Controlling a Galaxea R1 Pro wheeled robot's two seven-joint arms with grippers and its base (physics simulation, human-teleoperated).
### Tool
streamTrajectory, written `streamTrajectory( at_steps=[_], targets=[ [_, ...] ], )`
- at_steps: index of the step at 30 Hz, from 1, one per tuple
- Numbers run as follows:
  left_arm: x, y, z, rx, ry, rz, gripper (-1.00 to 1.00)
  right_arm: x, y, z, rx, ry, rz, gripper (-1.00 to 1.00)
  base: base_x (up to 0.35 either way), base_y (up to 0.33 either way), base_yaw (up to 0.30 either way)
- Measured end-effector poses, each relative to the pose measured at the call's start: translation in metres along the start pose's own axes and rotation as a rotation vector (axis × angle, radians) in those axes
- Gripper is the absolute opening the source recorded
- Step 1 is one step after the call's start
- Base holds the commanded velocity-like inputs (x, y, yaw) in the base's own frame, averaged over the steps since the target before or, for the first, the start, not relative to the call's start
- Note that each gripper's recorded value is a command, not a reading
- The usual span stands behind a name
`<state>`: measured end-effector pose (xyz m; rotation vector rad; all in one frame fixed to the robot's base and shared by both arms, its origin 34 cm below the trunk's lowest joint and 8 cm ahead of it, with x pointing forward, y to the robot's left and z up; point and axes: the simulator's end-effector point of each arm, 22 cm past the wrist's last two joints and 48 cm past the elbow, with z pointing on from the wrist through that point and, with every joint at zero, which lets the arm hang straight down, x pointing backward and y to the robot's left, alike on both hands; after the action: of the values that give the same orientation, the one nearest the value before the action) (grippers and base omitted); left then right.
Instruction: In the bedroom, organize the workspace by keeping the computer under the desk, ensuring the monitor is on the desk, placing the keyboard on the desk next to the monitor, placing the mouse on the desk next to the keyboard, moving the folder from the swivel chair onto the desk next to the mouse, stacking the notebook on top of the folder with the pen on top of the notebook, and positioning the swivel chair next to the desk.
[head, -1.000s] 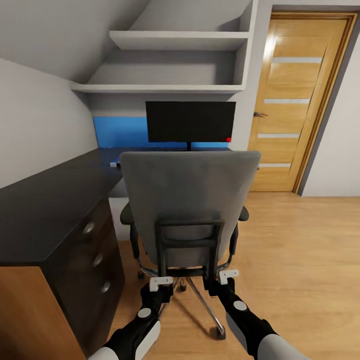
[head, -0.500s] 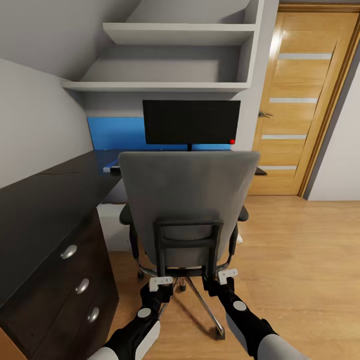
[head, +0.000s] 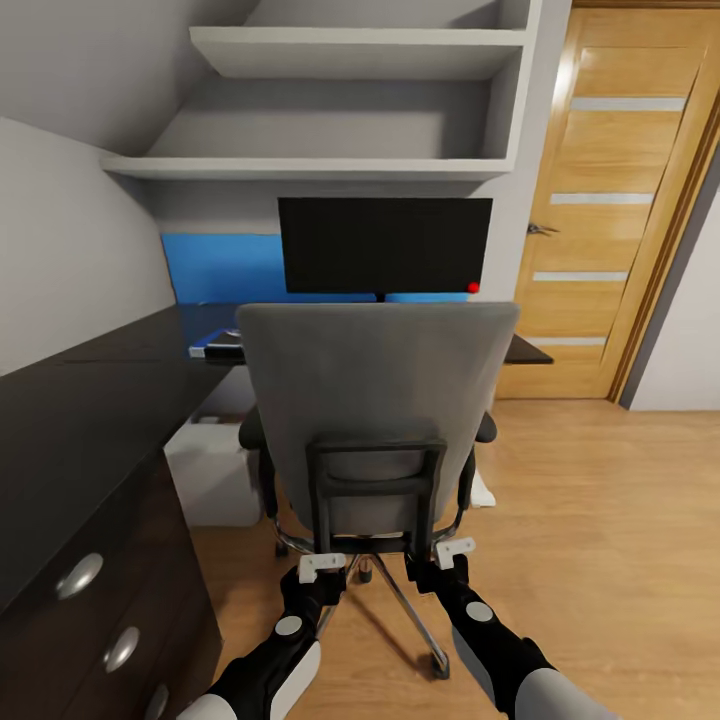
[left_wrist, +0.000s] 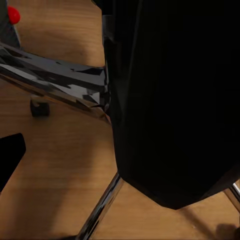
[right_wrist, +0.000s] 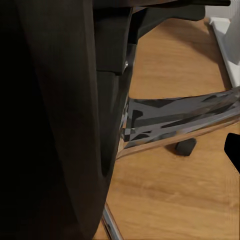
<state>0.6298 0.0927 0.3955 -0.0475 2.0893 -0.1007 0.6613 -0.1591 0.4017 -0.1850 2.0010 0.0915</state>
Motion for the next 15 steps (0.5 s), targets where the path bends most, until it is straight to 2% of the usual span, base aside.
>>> streamTrajectory(
  at_steps=[15],
  targets=[
    [0.0000,0.0002,0.0000,-0.001,0.000,-0.002,1.00,0.0000,0.0006,0.0001,0.001,0.002,0.000,1.00,0.322,0.000,0.000]
  ],
)
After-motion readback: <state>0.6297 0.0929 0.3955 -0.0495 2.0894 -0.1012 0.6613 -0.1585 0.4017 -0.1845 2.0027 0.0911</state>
